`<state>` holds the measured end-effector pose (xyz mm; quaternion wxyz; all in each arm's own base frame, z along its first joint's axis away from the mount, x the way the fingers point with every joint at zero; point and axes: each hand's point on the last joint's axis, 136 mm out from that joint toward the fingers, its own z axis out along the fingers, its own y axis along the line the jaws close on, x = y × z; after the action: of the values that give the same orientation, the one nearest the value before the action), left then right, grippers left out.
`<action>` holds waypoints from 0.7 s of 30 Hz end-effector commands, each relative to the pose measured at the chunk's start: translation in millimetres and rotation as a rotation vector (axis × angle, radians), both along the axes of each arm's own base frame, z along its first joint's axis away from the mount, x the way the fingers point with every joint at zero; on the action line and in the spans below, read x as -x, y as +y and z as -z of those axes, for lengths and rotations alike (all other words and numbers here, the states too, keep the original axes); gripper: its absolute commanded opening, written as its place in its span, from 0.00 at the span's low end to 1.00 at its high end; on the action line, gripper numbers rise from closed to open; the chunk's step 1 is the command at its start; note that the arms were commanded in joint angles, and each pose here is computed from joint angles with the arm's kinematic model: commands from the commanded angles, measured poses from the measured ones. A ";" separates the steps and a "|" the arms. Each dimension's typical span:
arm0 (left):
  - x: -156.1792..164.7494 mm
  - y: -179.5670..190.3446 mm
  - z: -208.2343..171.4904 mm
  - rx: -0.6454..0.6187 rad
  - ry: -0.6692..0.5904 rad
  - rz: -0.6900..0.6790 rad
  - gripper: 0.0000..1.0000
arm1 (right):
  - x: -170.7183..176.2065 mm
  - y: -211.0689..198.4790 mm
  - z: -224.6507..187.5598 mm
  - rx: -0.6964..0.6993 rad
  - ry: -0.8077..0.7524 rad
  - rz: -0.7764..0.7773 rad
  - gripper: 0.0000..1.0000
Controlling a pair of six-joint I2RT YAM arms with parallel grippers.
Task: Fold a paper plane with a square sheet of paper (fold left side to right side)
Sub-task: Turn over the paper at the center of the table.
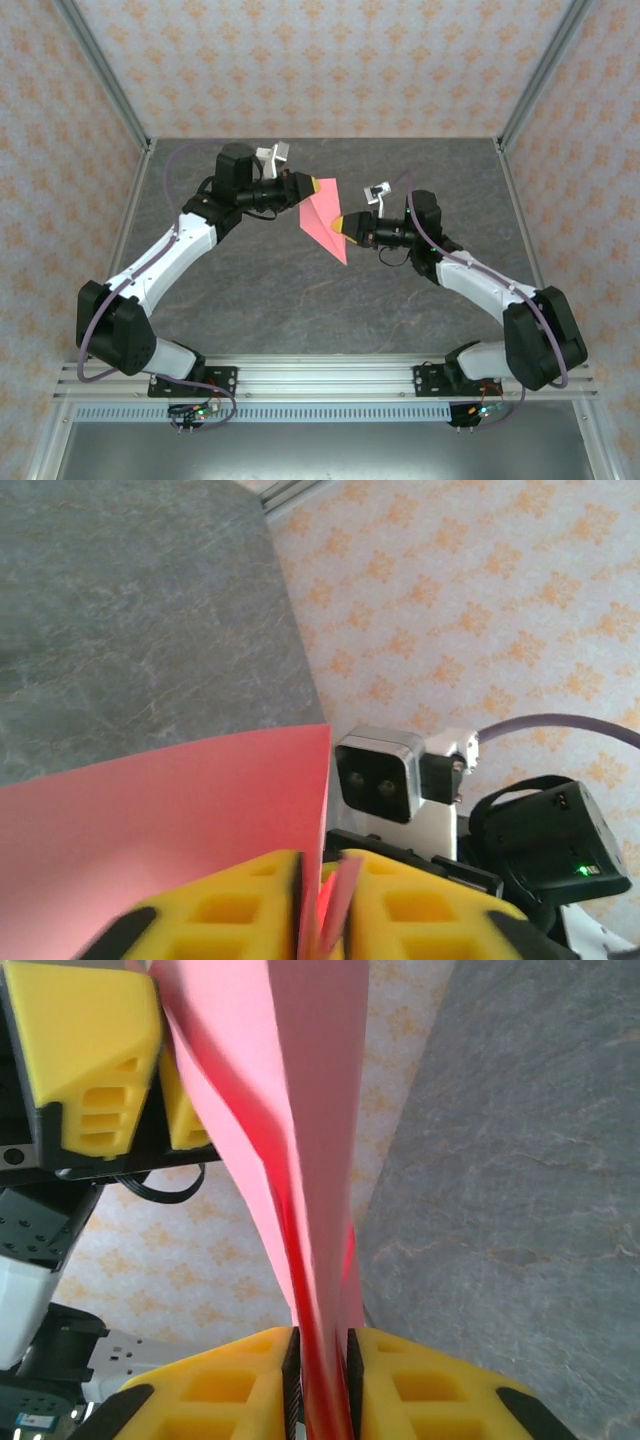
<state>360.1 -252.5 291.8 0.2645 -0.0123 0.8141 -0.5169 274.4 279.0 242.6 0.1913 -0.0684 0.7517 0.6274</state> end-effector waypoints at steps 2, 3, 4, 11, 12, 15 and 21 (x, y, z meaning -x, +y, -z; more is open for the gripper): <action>6.3 20.9 2.4 -0.125 -0.023 -0.051 0.39 | 2.9 -5.9 -5.1 0.103 -0.083 0.015 0.18; 6.6 28.9 5.2 -0.169 -0.027 -0.077 0.47 | 3.3 -8.1 -0.6 0.136 -0.082 0.018 0.17; 7.2 38.6 8.1 -0.224 -0.031 -0.110 0.52 | 3.9 -10.2 2.4 0.165 -0.086 0.021 0.15; 20.1 96.5 5.7 -0.443 -0.123 -0.326 0.60 | 0.7 -44.2 38.3 0.585 -0.125 0.129 0.06; 22.8 103.4 6.6 -0.458 -0.132 -0.354 0.61 | -0.5 -51.6 41.6 0.672 -0.145 0.153 0.05; 33.1 122.3 2.7 -0.483 -0.174 -0.433 0.61 | -1.5 -67.1 47.2 0.929 -0.217 0.211 0.04; 56.2 162.8 -8.3 -0.502 -0.245 -0.621 0.64 | -13.0 -90.5 54.5 1.476 -0.360 0.307 0.04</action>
<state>306.1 -120.9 299.7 0.4605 -0.0902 0.8458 -0.2539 279.1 244.0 202.9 0.2993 -0.1600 0.9307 0.1362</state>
